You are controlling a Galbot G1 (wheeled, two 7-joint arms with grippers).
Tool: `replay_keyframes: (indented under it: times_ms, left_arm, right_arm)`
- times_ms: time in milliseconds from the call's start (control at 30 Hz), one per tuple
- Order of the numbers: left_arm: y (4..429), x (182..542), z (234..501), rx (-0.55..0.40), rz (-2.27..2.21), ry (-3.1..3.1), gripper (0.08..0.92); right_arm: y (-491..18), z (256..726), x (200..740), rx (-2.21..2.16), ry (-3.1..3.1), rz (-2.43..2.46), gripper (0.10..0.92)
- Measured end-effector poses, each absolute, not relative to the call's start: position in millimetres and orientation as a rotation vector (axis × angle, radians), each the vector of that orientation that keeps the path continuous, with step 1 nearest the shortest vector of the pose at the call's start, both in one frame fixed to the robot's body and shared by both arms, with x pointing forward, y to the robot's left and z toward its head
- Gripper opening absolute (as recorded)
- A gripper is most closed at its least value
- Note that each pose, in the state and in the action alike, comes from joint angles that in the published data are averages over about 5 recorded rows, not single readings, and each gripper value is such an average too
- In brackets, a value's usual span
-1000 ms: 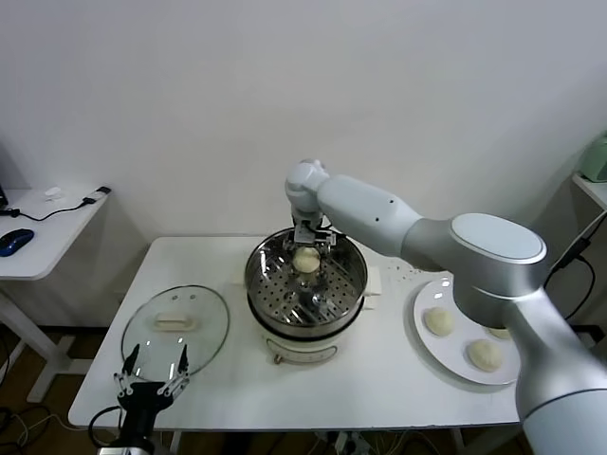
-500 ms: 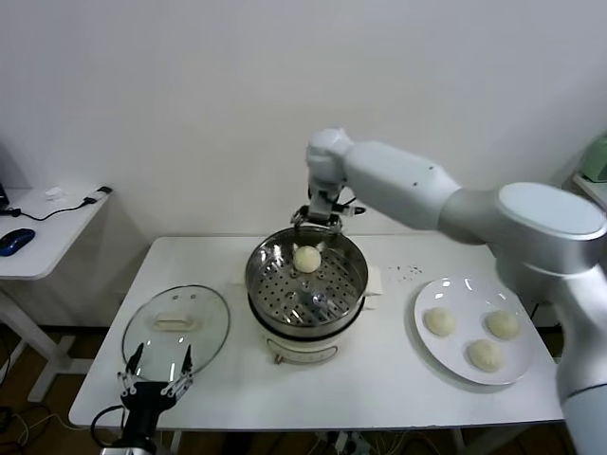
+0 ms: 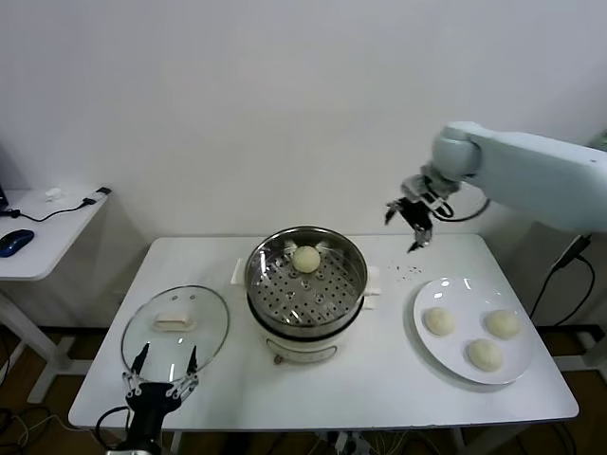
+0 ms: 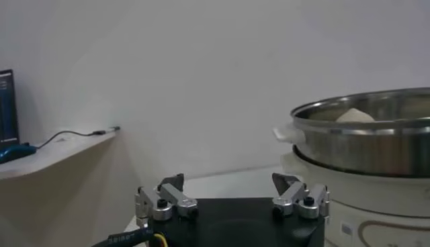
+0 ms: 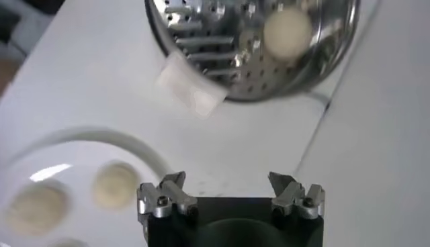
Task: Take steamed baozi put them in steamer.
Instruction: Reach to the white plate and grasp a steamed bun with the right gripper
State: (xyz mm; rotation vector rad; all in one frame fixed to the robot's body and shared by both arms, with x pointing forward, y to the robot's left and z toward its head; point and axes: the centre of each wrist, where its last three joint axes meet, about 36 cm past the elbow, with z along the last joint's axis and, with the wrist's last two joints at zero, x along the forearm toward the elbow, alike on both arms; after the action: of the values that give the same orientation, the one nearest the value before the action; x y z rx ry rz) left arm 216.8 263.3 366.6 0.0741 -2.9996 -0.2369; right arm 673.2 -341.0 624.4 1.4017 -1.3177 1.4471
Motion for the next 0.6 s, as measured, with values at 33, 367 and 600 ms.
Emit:
replay_keyframes:
  times_ms: [33, 367, 600]
  left_arm:
    - [262.8, 216.0, 367.0, 0.075, -0.234, -2.999, 0.823]
    - [258.8, 213.0, 371.3, 0.092, -0.222, -3.001, 0.823]
    - [261.7, 209.3, 368.3, 0.106, -0.232, -2.99, 0.823]
  right_arm:
    - [-349.0, 613.2, 668.9, 1.386, -1.326, 1.409, 0.823]
    - [-386.3, 518.0, 637.4, 1.284, -1.349, 1.221, 0.823]
    - [-396.7, 483.0, 637.0, 1.224, -1.368, 1.184, 0.823]
